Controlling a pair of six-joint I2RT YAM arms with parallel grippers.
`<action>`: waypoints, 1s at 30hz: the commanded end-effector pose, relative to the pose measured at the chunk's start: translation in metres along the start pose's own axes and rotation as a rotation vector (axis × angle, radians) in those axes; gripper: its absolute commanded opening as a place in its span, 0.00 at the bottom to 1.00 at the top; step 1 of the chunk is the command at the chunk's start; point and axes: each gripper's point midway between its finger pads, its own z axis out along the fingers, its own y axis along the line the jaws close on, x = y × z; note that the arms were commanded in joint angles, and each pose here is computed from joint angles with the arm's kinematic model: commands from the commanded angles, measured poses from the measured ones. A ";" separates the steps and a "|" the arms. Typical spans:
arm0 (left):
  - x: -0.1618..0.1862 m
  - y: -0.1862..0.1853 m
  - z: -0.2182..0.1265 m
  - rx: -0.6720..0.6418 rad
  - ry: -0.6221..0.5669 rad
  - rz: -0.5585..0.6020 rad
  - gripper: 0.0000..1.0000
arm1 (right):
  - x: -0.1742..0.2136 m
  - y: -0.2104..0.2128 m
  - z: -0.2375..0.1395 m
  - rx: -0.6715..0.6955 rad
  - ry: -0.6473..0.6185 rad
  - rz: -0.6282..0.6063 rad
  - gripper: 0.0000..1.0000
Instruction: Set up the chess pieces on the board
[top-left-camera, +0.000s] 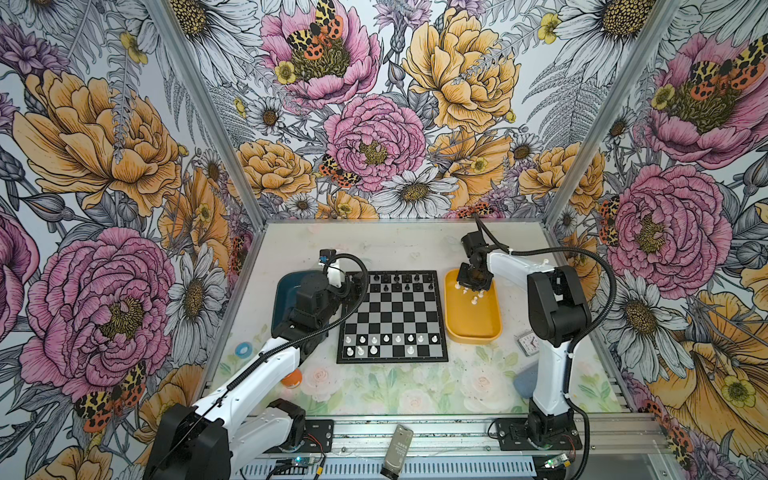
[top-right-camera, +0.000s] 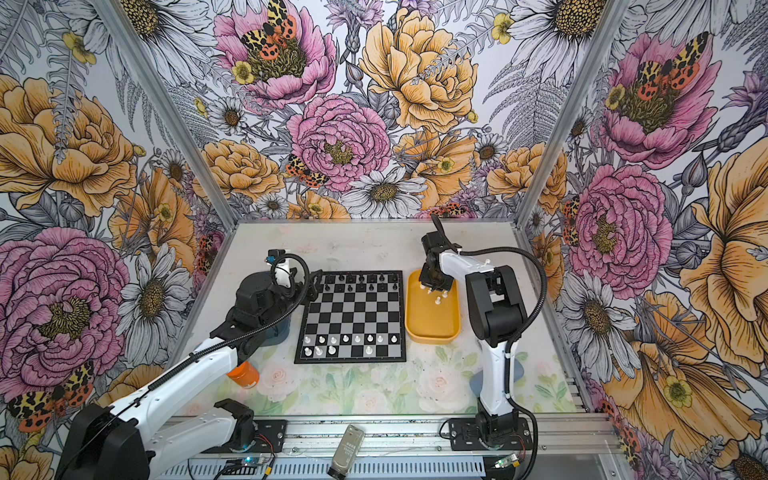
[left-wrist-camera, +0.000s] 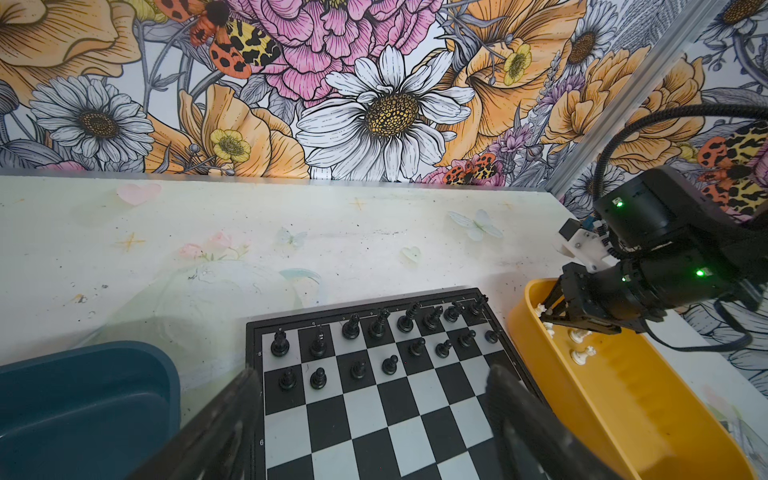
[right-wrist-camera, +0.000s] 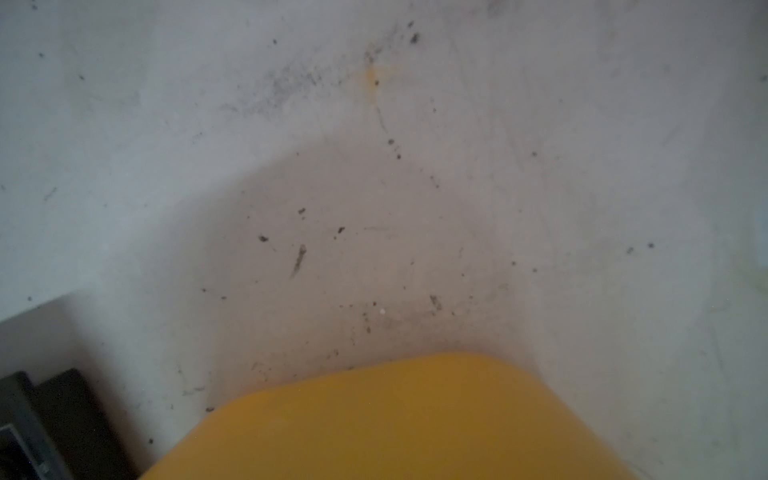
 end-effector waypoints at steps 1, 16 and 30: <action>-0.013 -0.003 0.000 0.014 -0.033 -0.006 0.86 | -0.003 0.000 0.004 -0.005 0.004 -0.006 0.00; -0.014 -0.002 -0.002 0.014 -0.038 -0.009 0.86 | -0.005 0.001 -0.012 -0.022 -0.023 -0.009 0.00; -0.014 -0.004 -0.002 0.020 -0.037 -0.008 0.86 | -0.008 0.003 -0.036 -0.053 -0.062 -0.011 0.00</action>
